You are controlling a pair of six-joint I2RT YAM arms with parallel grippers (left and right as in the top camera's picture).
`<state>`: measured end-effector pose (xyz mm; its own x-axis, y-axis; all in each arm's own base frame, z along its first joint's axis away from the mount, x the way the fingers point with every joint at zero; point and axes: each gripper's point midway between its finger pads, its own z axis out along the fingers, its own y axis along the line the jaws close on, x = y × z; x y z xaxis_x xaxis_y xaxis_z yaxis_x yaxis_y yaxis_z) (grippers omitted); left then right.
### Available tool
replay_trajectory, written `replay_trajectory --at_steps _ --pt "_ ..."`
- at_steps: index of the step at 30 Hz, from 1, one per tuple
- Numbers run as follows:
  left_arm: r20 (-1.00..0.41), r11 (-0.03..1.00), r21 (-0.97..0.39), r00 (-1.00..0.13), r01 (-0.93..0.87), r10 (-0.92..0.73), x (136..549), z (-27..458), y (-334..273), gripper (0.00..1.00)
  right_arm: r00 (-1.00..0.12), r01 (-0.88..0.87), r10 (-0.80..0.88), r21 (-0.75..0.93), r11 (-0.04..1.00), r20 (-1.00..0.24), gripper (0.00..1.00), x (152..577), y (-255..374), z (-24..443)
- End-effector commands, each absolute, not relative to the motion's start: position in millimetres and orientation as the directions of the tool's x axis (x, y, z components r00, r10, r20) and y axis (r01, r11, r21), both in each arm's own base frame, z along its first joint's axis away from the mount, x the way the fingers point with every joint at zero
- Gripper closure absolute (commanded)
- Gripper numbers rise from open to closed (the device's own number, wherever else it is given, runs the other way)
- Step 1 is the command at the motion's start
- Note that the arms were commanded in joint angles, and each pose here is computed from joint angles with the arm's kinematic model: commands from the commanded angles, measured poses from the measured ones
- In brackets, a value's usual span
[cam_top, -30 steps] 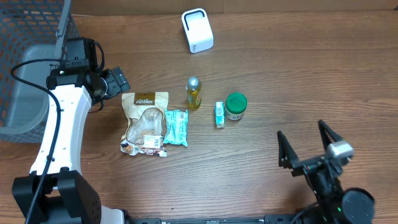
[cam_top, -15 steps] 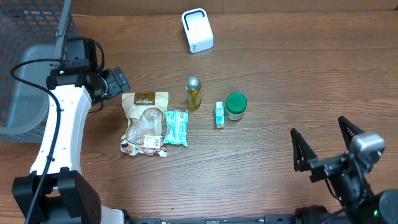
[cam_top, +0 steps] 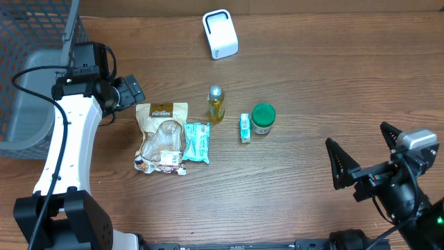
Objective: Scan the item barcode
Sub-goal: 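Raise the right arm and swing its gripper toward the green-capped jar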
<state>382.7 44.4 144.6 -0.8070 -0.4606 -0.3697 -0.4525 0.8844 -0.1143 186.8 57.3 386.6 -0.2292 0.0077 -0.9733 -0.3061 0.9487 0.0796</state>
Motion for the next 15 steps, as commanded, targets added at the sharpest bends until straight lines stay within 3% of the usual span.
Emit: replay_trajectory --at_steps 1,15 --pt "-0.39 0.889 -0.124 -0.802 -0.441 -0.452 385.6 152.9 43.5 0.0 -0.198 -0.34 0.02 0.088 0.936 -0.98 0.0 183.4 63.1 399.0" --pt "-0.39 0.889 -0.124 -0.802 -0.441 -0.452 385.6 152.9 43.5 0.0 -0.237 -0.377 0.112 0.198 0.905 -0.965 0.0 189.3 74.5 406.1"
